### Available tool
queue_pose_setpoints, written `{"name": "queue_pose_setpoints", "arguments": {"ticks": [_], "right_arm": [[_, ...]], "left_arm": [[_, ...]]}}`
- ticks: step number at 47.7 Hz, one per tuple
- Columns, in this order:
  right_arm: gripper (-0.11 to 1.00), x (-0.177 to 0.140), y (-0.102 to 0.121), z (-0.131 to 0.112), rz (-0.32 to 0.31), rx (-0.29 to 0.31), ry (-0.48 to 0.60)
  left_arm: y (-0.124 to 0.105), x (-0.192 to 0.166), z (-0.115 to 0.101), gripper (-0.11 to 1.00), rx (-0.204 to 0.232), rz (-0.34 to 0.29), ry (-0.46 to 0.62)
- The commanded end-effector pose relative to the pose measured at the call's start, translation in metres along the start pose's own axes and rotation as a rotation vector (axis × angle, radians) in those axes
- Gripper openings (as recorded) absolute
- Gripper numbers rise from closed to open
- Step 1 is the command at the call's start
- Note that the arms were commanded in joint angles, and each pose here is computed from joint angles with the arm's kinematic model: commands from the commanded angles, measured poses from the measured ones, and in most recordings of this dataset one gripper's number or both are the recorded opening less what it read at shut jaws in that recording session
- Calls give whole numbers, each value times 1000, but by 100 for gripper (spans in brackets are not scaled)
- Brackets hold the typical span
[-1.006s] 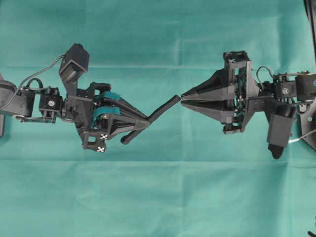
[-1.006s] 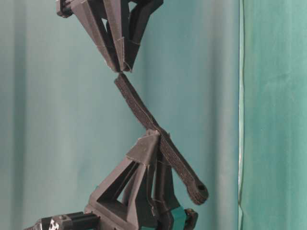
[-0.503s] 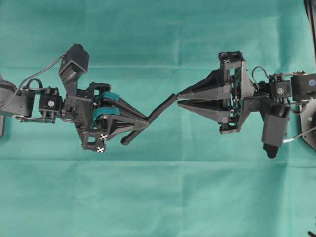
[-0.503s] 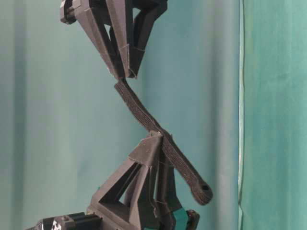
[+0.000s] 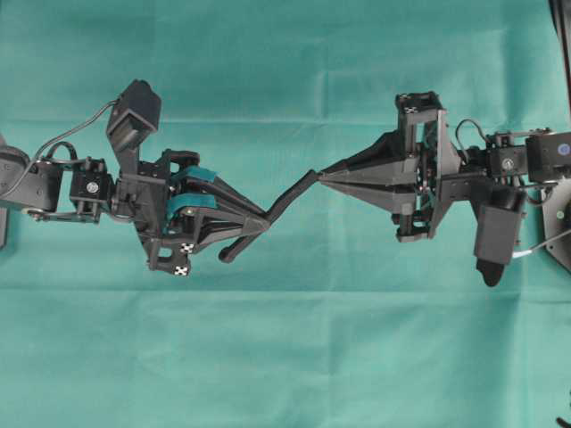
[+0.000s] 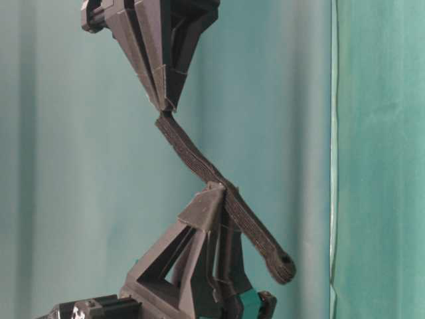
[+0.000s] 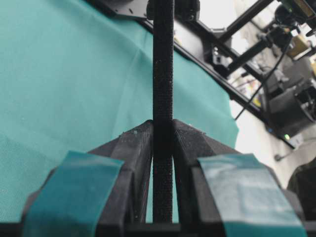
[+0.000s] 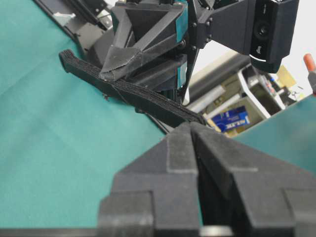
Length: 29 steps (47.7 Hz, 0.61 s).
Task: Peel off the Velcro with your right arm.
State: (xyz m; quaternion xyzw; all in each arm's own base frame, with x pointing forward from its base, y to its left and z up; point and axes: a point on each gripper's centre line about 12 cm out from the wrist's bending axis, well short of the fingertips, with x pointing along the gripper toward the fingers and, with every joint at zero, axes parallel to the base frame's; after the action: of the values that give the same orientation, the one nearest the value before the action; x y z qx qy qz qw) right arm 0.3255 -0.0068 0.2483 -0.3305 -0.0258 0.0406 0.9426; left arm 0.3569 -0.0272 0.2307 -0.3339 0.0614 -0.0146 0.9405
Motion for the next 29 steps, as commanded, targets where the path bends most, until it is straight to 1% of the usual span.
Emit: {"name": "queue_pose_setpoints", "arguments": {"ticks": [1,11,29], "right_arm": [[-10,2,-6,7,-19,0,-26],[-10,3,-5,6,-17,3,-25],[-10,13,11,3,25,15,-37]], "left_arm": [[-9,-2,11,10,0,-31,-36],[-9,-1,11,10,1,-30,-37],[-9,-1,12,10,0,-30,-39]]}}
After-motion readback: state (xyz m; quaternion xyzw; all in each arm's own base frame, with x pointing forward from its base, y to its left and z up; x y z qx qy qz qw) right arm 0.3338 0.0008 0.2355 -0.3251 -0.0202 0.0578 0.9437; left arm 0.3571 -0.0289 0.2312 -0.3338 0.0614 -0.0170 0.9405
